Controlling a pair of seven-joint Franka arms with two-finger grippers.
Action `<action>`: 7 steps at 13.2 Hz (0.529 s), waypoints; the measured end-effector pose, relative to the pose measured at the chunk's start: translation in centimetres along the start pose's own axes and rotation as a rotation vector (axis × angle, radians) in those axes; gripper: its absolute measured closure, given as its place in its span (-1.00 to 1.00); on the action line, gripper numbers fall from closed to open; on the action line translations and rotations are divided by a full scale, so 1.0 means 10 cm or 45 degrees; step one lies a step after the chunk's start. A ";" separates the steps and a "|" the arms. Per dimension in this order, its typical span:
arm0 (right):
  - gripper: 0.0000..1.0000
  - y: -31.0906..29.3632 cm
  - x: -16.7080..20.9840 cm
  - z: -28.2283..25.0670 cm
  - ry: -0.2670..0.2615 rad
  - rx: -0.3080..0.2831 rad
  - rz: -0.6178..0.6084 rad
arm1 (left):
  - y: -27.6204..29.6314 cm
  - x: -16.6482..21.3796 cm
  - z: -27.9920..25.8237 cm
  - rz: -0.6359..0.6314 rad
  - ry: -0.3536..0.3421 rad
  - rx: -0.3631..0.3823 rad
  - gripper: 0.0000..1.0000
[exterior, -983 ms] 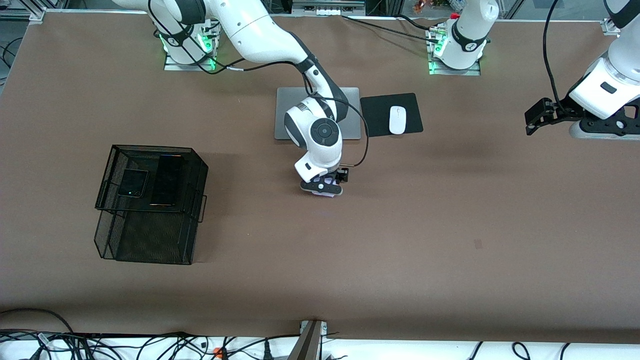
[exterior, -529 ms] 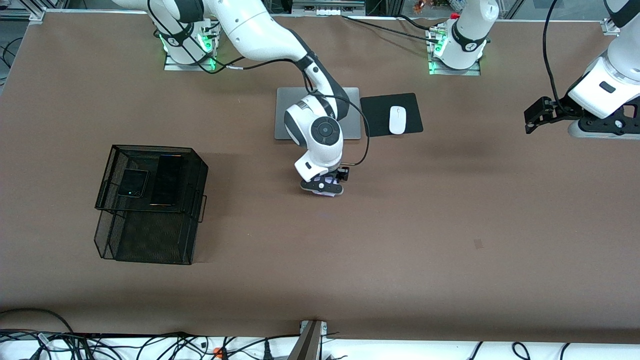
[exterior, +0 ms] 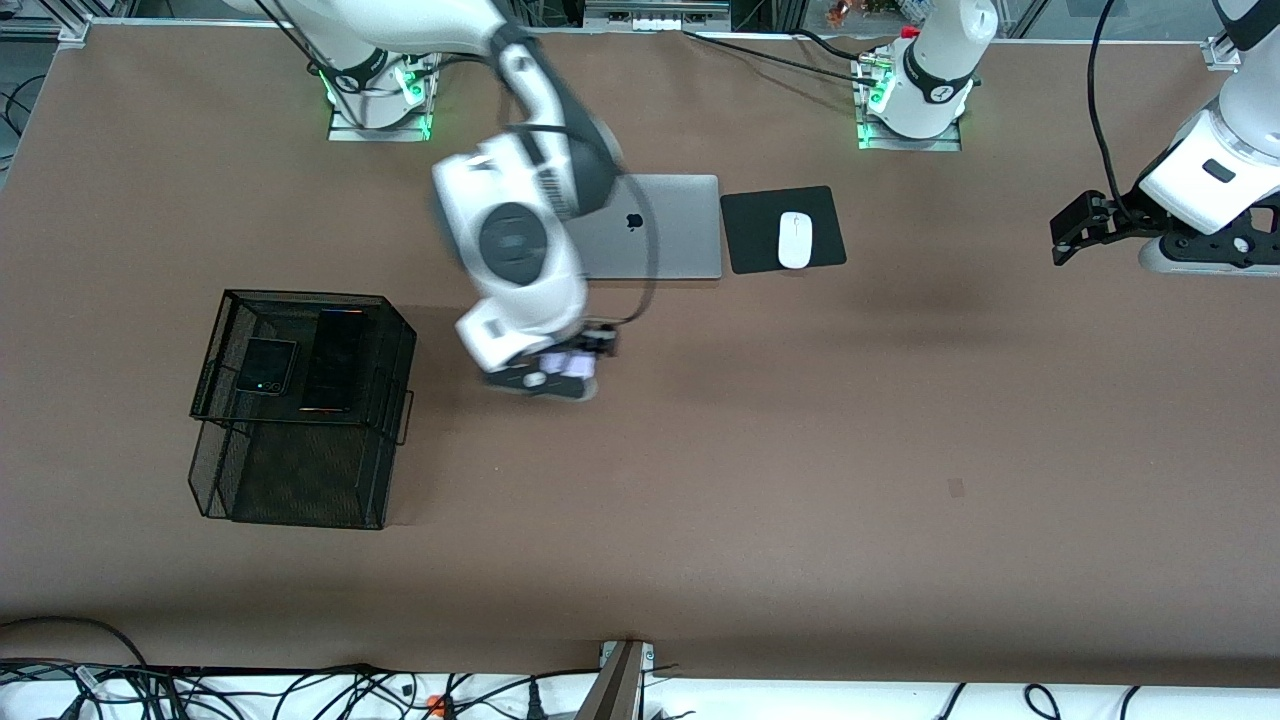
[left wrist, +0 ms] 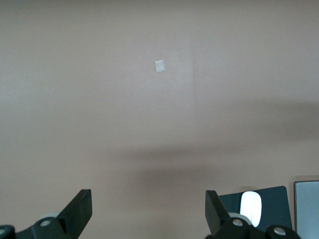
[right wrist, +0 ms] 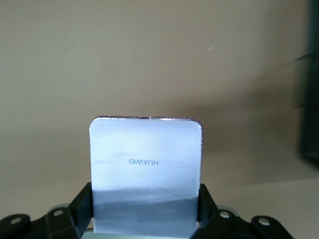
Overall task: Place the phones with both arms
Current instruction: 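Carry the Huawei phone with the right gripper to the mesh basket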
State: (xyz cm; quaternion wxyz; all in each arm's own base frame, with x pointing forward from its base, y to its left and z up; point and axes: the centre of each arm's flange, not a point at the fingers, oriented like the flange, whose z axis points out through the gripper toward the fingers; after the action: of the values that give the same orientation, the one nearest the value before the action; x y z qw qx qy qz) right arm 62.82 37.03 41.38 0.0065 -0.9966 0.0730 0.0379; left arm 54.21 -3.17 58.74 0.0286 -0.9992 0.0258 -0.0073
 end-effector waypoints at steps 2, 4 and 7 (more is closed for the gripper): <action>-0.67 0.72 0.46 -0.10 -0.008 0.010 -0.033 | 0.01 0.00 0.00 0.003 0.001 0.000 -1.00; -0.67 1.39 0.83 -0.08 -0.010 0.004 -0.119 | 0.02 0.00 -0.01 0.004 0.003 0.000 -1.00; -0.67 2.30 1.21 -0.12 0.010 0.000 -0.324 | 0.01 0.00 -0.02 0.003 0.005 0.000 -1.00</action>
State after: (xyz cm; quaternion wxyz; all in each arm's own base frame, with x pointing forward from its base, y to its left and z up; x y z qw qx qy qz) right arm 71.46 12.51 41.47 0.0110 -0.9979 -0.0540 0.0327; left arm 54.24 -3.32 58.96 0.0286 -0.9992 0.0272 -0.0091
